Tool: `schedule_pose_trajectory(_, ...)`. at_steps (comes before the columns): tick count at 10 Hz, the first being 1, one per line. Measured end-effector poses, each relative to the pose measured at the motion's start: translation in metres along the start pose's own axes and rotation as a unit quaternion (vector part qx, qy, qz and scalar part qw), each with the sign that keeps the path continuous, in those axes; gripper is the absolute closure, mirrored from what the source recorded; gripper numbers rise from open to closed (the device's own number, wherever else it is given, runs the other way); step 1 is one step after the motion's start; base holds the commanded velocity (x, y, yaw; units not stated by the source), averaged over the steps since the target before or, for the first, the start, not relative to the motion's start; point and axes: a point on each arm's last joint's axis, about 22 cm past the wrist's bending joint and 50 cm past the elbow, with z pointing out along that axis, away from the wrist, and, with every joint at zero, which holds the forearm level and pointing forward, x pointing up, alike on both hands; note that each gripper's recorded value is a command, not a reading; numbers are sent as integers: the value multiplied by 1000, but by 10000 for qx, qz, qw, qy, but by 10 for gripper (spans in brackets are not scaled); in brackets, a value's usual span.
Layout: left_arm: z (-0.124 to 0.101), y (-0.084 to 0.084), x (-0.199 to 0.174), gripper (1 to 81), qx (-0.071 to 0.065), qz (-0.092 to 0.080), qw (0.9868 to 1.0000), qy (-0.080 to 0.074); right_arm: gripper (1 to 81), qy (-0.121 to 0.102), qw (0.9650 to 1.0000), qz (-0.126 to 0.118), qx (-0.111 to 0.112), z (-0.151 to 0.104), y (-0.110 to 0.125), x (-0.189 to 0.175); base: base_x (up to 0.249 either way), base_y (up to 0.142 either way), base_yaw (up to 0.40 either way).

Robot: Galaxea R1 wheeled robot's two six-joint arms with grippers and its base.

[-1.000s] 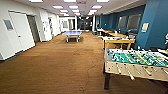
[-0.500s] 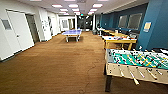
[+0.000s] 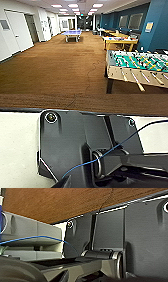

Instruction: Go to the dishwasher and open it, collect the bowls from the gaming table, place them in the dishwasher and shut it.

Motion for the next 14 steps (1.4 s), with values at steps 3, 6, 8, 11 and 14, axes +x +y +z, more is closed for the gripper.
schedule_pose_trajectory(3, 1, 0, 5, 10, -3, 7, 10000, 29, 10, 31, 10000, -22, 21, 3, -3, 7, 193, 120, 0)
schedule_pose_trajectory(6, -1, -4, 3, 10, 28, 7, 10000, 8, 10, 30, 10000, -11, 31, 3, -4, 5, 189, 21, 0)
schedule_pose_trajectory(8, 0, -3, 5, 10, 21, 0, 10000, 25, 10, 33, 10000, -34, 12, 1, -1, 7, 182, 0, 0)
schedule_pose_trajectory(11, -4, -6, -14, 10, 55, -23, 9999, -94, 10, -115, 9999, 7, 10, 3, -7, -17, 181, 0, 0)
schedule_pose_trajectory(14, 4, 8, 12, 10, -59, 5, 9999, 90, 10, 35, 9999, -82, -91, -4, 12, 8, 181, 0, 0)
